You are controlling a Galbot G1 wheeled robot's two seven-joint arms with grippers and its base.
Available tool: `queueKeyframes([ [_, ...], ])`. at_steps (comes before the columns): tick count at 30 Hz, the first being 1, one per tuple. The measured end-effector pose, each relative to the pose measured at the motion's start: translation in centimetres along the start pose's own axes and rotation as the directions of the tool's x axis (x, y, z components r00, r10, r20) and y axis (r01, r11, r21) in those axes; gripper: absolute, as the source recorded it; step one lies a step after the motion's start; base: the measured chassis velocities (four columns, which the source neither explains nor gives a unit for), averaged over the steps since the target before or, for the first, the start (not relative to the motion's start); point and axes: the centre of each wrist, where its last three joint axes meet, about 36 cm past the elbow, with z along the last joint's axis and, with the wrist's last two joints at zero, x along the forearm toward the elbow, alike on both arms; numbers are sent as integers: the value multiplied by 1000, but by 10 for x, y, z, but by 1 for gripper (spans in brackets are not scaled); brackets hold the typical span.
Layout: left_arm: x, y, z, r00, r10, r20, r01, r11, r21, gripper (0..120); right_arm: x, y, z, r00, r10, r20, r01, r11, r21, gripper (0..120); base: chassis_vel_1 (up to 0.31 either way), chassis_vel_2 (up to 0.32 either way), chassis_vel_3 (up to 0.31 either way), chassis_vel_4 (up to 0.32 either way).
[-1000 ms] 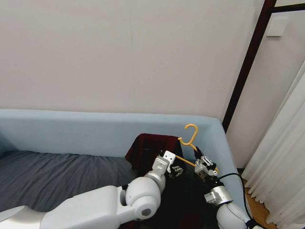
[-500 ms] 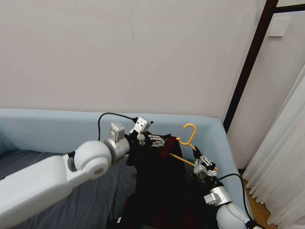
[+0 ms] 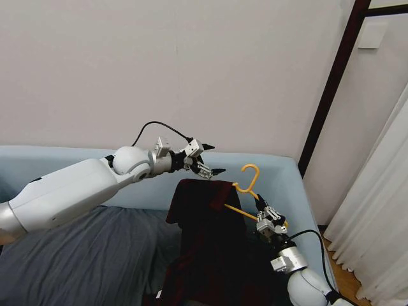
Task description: Pick up the clothes from the sofa and hang them on the clothes hanger.
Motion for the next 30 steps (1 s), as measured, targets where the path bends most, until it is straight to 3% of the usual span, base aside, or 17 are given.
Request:
queueKeyframes([
  [5,-2,22,13,994,106,-5,-106,994,13,97,1,0,-1,1000,0,10,0,1000,10,4,0,0,0,0],
  [12,-33,30,20,976,217,-7,-217,976,37,93,2,0,-2,1000,-7,17,6,1000,12,4,0,0,0,0],
  [23,-44,28,31,968,233,-92,-232,972,24,94,4,3,3,999,-17,36,16,999,31,4,0,0,0,0],
  [30,-53,17,43,962,251,-109,-249,968,35,68,0,1,3,998,-19,65,15,998,56,4,0,0,0,0],
])
